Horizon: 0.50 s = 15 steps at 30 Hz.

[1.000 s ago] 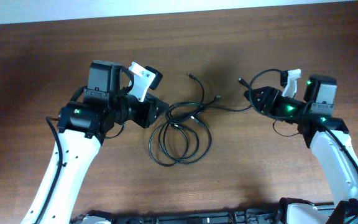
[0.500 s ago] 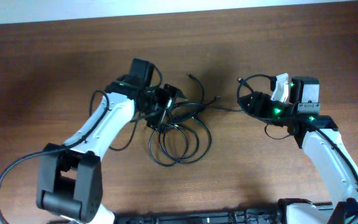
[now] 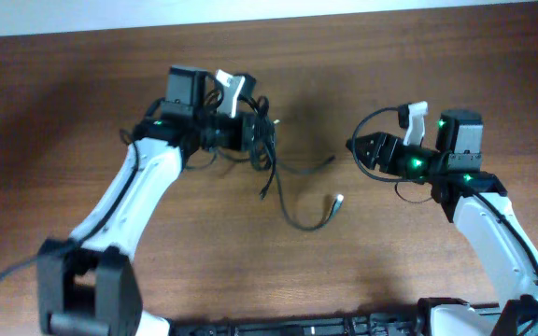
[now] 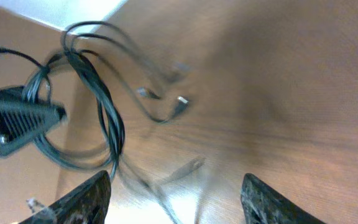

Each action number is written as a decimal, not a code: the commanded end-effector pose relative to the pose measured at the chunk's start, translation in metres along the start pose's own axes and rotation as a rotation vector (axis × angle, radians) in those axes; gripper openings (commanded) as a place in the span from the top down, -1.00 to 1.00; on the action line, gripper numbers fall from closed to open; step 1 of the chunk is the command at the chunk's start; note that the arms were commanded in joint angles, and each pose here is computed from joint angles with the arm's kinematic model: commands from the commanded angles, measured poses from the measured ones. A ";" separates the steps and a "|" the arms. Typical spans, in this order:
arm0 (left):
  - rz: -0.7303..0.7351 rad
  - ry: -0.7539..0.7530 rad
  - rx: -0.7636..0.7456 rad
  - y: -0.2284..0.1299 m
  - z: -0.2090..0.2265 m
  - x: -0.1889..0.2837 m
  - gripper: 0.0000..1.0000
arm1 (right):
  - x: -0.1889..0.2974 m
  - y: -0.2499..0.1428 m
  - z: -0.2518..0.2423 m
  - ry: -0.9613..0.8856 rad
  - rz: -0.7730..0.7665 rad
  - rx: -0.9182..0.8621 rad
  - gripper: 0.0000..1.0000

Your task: Untangle cables

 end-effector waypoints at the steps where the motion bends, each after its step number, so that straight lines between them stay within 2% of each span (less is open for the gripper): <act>1: 0.004 -0.283 -0.365 -0.014 -0.058 0.037 1.00 | -0.002 0.009 0.023 0.140 -0.024 0.142 -0.33; 5: 0.011 -0.457 -0.378 -0.019 -0.080 0.049 1.00 | -0.024 0.002 0.063 0.246 -0.001 0.280 -0.33; 6: 0.016 -0.503 -0.377 -0.021 -0.085 0.051 1.00 | -0.028 -0.001 0.072 0.274 0.004 0.312 -0.21; 7: 0.016 -0.502 -0.375 -0.021 -0.085 0.051 1.00 | -0.035 -0.004 0.083 0.285 0.000 0.353 -0.12; 10: 0.025 -0.501 -0.345 -0.021 -0.085 0.051 1.00 | -0.048 -0.016 0.101 0.290 0.024 0.394 -0.02; 12: 0.025 -0.498 -0.344 -0.021 -0.085 0.051 1.00 | -0.051 -0.020 0.106 0.297 0.034 0.403 -0.03; 13: 0.030 -0.497 -0.325 -0.021 -0.084 0.051 1.00 | -0.052 -0.015 0.100 0.241 0.007 0.396 0.28; 14: 0.033 -0.497 -0.318 -0.021 -0.084 0.051 1.00 | -0.053 -0.010 0.092 0.178 -0.022 0.378 0.83; 15: 0.038 -0.497 -0.312 -0.022 -0.084 0.050 1.00 | -0.053 -0.003 0.083 0.097 -0.061 0.368 0.92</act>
Point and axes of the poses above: each gripper's point midway between its finger pads, its own x axis back along the fingers, its own z axis along the line the jaws close on, y = z × x, the point moved 6 cm from there along x, back along the fingers, and after that the axes turned 8 degrees about x, right-handed, at the moved point
